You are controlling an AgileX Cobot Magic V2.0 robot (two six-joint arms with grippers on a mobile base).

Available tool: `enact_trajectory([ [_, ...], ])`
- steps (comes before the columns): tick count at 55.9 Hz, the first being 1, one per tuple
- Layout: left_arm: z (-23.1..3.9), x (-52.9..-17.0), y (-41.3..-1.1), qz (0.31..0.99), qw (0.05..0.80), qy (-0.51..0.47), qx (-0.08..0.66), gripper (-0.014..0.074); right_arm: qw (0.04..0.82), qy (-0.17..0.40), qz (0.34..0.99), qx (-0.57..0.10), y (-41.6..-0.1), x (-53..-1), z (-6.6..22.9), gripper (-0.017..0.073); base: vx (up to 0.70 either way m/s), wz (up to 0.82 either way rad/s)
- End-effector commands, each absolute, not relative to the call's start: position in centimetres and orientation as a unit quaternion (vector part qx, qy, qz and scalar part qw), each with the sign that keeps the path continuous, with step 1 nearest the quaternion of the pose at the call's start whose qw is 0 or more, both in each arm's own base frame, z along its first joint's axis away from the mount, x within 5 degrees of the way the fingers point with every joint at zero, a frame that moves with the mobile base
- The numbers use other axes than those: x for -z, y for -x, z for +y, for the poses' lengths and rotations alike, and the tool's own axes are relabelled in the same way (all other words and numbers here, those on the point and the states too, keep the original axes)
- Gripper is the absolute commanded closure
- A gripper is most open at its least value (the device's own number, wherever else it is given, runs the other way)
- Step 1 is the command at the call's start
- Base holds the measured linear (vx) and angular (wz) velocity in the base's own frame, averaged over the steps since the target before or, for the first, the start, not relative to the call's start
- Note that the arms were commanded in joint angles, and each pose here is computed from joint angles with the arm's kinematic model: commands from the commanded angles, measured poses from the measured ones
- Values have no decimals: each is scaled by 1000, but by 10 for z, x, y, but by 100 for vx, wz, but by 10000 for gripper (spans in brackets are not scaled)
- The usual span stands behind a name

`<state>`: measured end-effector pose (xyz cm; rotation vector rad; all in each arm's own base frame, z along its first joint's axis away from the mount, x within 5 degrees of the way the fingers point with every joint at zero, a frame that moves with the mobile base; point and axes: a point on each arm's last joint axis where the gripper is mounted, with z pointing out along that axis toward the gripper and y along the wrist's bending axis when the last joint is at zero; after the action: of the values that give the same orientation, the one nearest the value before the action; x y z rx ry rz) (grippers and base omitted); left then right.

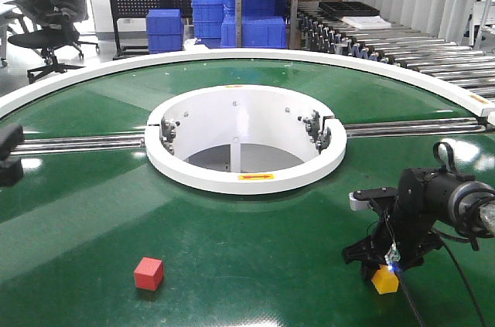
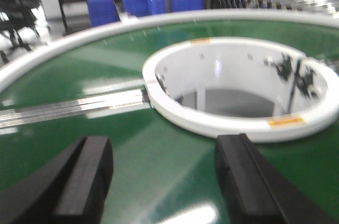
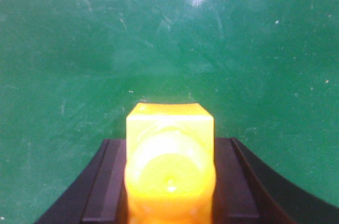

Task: Pick red and yellow blocks into blue bin
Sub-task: 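Lower the left gripper onto the red cube and close it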

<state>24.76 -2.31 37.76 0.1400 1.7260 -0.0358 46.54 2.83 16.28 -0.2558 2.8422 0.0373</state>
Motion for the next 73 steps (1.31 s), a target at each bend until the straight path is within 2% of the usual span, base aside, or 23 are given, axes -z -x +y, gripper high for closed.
enact_trajectory([
  [1, -27, -399, -247, 766, 636, -90, 17, 50, 204, 88, 975, -13, -468, -204, 27, 573, 0, 0],
  [7, -42, -402, -262, 811, 562, -160, 30, 52, 206, 85, 975, -19, -468, -204, 28, 572, 0, 0],
  [17, -70, -388, -314, 843, 500, -186, 72, 53, 199, 86, 976, -19, -467, -203, 29, 569, 0, 0],
  [36, -104, -298, -400, 882, 425, -186, 83, 53, 190, 87, 978, -18, -466, -203, 28, 570, 0, 0],
  [56, -128, -236, -431, 908, 367, -157, 130, 53, 192, 99, 976, -15, -466, -203, 28, 570, 0, 0],
  [73, -128, -223, -437, 910, 365, -153, 125, 53, 194, 102, 976, -15, -466, -203, 28, 570, 0, 0],
])
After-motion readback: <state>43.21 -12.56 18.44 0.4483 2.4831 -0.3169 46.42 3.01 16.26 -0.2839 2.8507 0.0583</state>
